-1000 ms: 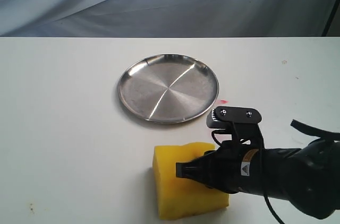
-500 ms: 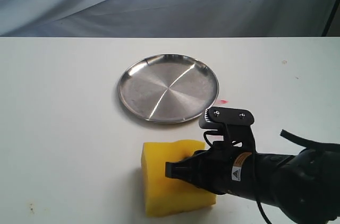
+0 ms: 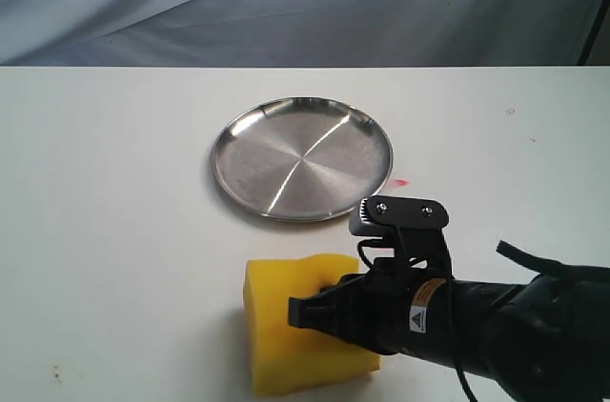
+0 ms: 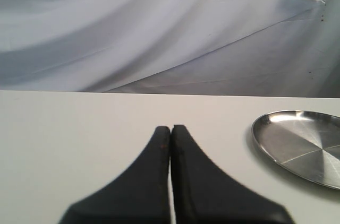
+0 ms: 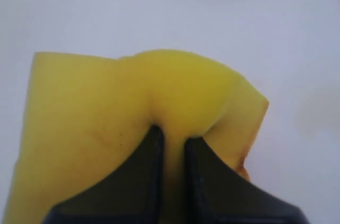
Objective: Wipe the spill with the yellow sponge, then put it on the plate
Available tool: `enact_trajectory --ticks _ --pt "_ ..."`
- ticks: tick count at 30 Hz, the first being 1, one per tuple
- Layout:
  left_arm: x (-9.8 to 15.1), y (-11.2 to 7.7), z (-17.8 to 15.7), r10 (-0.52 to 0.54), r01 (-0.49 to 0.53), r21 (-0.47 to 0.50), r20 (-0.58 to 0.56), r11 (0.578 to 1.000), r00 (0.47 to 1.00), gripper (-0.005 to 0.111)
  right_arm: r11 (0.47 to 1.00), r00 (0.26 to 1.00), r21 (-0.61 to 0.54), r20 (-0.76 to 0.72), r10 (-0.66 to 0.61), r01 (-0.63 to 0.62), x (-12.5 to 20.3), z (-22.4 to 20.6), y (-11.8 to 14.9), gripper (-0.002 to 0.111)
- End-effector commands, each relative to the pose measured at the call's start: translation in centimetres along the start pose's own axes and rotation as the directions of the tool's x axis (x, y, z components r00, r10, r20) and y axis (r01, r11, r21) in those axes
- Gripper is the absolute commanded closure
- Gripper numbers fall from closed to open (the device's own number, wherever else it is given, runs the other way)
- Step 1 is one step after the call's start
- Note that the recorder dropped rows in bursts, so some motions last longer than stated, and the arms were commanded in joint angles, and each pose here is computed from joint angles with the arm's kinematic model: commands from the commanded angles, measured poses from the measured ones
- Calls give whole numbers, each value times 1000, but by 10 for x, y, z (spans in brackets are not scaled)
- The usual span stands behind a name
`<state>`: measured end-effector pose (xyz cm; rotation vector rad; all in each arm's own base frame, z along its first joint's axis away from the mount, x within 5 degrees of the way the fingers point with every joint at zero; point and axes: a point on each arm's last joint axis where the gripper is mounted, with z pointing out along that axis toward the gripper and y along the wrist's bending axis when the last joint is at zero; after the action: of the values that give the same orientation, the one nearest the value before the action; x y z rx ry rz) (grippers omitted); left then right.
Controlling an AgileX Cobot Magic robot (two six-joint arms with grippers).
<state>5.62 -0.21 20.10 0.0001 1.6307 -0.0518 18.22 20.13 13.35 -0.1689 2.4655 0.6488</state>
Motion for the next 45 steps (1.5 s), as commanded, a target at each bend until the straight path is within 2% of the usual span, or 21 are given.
enact_trajectory --ticks 1,10,20,35,42,45 --pt "1 0 0 0 0 1 1 1000 1000 105 999 999 24 -13 -41 41 -4 1 -7 108" --pt "1 0 0 0 0 1 1 1000 1000 105 989 995 131 -76 -65 74 -18 0 -43 108" --pt "1 0 0 -2 2 1 1 1000 1000 105 969 997 246 -75 -6 24 -36 -8 -88 108" --pt "1 0 0 -2 2 1 1 1000 1000 105 935 994 337 17 107 -106 -54 -22 -131 108" --pt "1 0 0 -2 2 1 1 1000 1000 105 905 971 358 141 193 -231 -66 -31 -155 108" --pt "1 0 0 -1 1 1 1 1000 1000 105 908 952 318 225 208 -273 -74 -34 -152 108"
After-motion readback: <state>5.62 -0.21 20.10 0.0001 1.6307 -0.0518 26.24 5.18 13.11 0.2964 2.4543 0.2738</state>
